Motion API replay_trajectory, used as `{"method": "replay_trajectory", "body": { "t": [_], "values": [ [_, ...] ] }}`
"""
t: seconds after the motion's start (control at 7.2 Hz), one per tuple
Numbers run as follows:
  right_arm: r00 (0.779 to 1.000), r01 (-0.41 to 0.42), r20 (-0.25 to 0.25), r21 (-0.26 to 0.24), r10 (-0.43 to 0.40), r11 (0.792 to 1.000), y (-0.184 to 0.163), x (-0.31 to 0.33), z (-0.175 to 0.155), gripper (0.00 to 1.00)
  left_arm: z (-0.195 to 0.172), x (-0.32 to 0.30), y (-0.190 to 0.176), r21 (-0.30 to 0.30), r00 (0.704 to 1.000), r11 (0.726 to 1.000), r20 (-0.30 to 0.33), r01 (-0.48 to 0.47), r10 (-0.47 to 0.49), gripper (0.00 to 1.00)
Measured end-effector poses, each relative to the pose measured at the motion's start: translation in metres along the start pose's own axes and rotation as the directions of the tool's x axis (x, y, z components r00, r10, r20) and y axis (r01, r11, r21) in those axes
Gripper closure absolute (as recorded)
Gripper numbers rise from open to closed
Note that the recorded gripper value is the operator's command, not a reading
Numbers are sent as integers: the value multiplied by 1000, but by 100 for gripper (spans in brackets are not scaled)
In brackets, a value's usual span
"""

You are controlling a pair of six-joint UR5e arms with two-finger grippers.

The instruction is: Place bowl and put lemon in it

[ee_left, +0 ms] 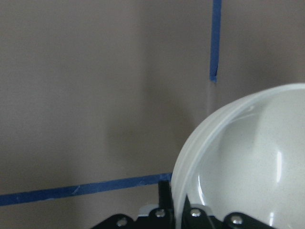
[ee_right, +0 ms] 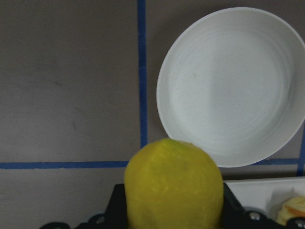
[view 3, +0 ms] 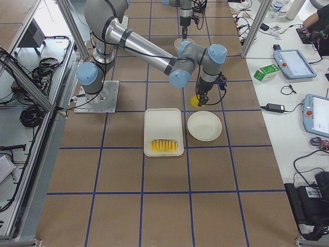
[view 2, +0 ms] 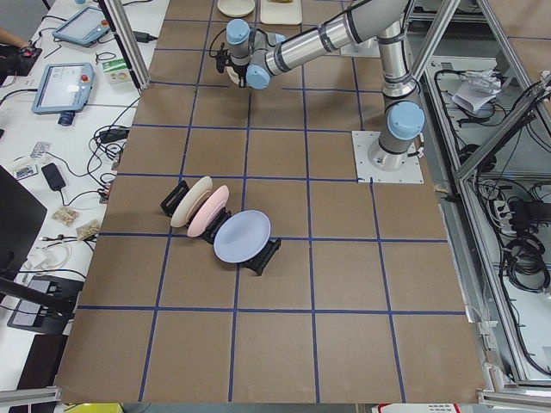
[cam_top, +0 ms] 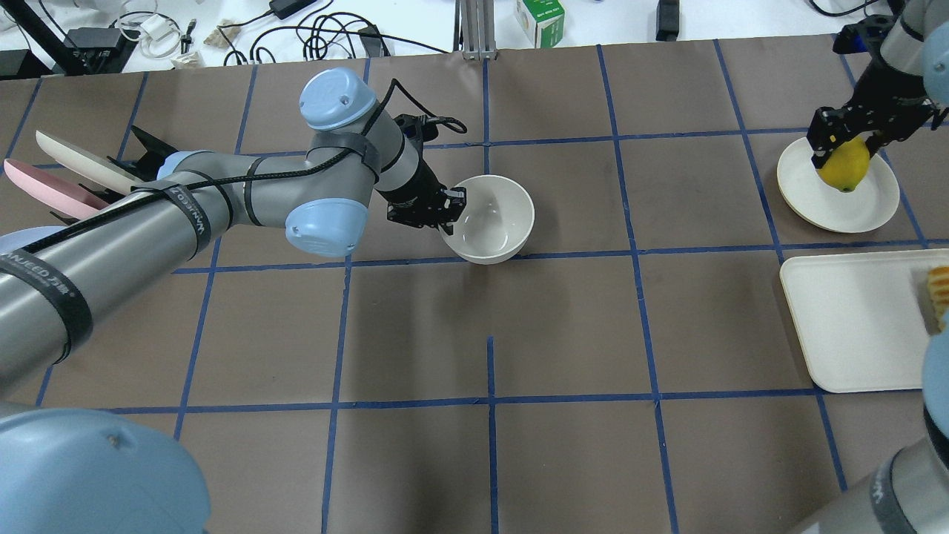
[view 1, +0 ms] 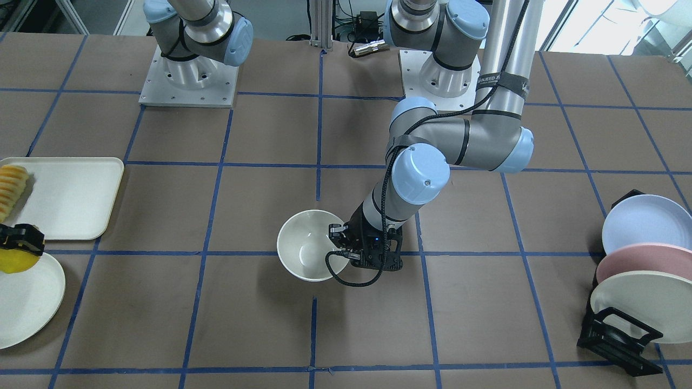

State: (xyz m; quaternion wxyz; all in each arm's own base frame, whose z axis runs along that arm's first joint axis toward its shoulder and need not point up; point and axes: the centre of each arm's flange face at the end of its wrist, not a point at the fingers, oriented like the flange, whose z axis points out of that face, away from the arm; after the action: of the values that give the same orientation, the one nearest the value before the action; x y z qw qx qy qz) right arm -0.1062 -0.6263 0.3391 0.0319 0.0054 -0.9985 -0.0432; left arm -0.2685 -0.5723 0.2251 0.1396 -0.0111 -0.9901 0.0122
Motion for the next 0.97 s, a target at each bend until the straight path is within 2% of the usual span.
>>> {"method": "replay_trajectory", "body": {
  "t": [0.28,0.42,0.56,0.69,0.97],
  "values": [
    [999,-51,-4,-10,51,999,10,-75,-28,100,8,-2,3,5,998,1000,58,-28,28,100],
    [998,-65,-9,-3,65,998,17,-117,-40,100,12,-5,7,-3,997,1000,69,-28,28,40],
    [998,-67,-15,5,67,998,24,-160,-50,100,15,-6,9,-7,997,1000,72,-23,23,13],
    [998,-63,-16,14,63,998,33,-201,-57,100,9,-5,8,7,997,1000,72,-22,22,5],
    [997,-75,5,29,75,997,53,-279,-65,100,-28,-16,3,26,996,999,78,-46,44,2]
  ]
}}
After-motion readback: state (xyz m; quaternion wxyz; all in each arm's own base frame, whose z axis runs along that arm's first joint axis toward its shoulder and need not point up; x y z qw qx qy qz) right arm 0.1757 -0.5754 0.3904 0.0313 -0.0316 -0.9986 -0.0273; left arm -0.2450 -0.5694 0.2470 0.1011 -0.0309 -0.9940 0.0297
